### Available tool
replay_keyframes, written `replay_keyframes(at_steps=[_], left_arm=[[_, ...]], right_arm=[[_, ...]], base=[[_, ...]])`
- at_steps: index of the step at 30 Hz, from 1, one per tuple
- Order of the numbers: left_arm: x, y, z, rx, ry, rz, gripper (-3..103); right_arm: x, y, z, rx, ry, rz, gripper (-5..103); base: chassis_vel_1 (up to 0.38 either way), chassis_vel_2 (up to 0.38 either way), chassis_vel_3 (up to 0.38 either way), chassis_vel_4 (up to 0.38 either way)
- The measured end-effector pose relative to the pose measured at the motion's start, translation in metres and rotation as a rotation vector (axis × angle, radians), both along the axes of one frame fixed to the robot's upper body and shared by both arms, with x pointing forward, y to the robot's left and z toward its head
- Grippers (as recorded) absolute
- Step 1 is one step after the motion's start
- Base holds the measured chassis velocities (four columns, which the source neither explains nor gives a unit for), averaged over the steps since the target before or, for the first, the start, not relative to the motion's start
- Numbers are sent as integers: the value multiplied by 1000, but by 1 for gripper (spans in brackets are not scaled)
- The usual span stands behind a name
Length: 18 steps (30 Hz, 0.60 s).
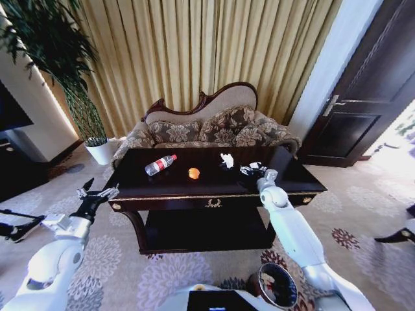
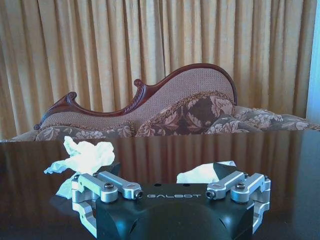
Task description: Move to the front of the table and place the trash on the table into the trash bin.
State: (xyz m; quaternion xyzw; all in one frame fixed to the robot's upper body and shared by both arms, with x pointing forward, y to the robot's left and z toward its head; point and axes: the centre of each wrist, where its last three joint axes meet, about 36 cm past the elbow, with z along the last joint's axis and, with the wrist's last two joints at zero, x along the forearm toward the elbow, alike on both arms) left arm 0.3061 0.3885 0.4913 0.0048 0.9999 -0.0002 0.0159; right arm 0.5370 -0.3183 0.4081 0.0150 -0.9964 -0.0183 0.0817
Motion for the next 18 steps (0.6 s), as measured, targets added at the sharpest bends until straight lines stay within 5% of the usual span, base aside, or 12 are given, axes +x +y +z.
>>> replay_keyframes(at_steps=[18], left_arm=[[-4,1,-3,1,-9,0,100]], right_arm=[[0,3,-8,-10,3,0,100]], base=[[0,0,0,0]])
